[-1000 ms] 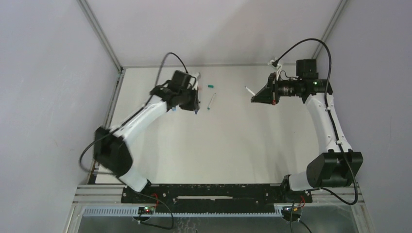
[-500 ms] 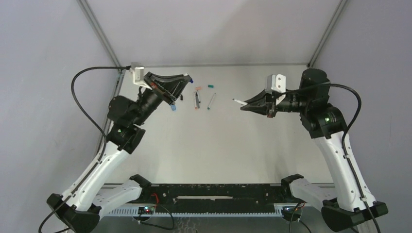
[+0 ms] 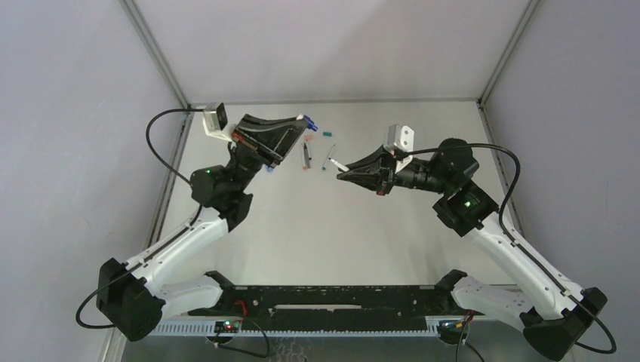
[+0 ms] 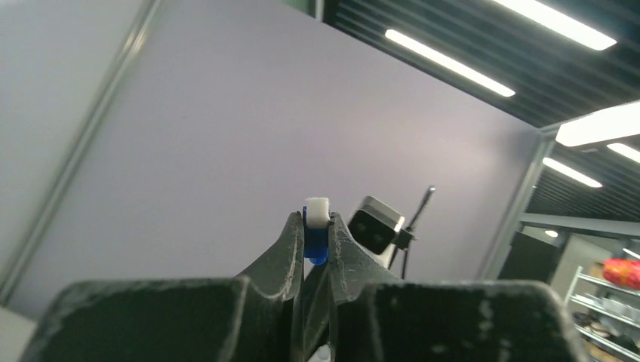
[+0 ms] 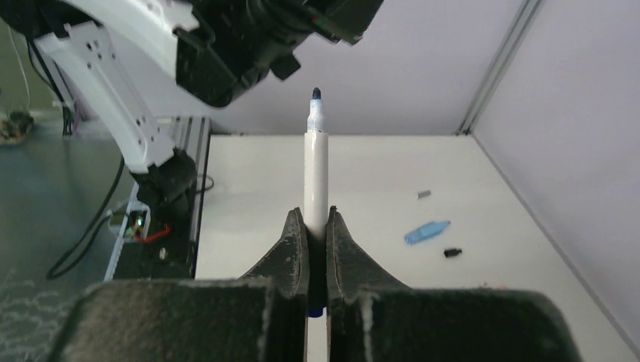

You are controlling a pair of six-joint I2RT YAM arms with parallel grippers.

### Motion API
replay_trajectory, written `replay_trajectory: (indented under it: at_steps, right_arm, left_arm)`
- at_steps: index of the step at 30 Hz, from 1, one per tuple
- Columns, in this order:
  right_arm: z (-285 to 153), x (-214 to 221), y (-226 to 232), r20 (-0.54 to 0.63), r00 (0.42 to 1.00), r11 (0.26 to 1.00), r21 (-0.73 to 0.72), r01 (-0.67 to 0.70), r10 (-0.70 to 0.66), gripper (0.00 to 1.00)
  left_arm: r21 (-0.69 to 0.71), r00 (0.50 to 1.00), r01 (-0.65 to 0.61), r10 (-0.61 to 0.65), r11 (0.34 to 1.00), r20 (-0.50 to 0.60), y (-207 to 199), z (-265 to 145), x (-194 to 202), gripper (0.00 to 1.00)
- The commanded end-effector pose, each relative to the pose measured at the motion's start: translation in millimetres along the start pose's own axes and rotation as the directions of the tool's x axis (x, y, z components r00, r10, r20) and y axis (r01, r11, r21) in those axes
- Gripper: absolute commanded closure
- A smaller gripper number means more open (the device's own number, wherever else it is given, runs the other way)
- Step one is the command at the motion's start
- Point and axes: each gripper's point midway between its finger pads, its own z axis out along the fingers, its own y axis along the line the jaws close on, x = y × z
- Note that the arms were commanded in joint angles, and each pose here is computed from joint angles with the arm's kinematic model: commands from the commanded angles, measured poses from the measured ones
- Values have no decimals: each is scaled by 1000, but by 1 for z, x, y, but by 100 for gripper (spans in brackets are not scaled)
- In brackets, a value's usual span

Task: Insert the pens into the pen caps
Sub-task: Pick up the pen cap from the center of the board, then insert the pen cap onto the pen.

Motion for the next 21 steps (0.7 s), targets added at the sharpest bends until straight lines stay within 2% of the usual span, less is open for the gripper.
replay_trajectory:
  at_steps: [1, 5, 12, 21]
  right_arm:
    - [0, -56, -2, 216, 976, 996, 89, 7, -26, 100]
    - [-5, -59, -7, 260, 965, 992, 125, -23, -10, 100]
    - [-8, -50, 14, 259, 965, 998, 29, -54, 45, 100]
    - [-8, -44, 9, 263, 957, 989, 60, -138, 117, 100]
  left_arm:
    - [137, 1000, 13, -16, 991, 24, -41, -5, -4, 100]
    - [125, 1000, 30, -30, 992, -2, -38, -9, 4, 100]
    - [120, 996, 49, -40, 992, -78, -32, -5, 21, 100]
    - [146, 992, 61, -43, 987, -122, -37, -4, 34, 99]
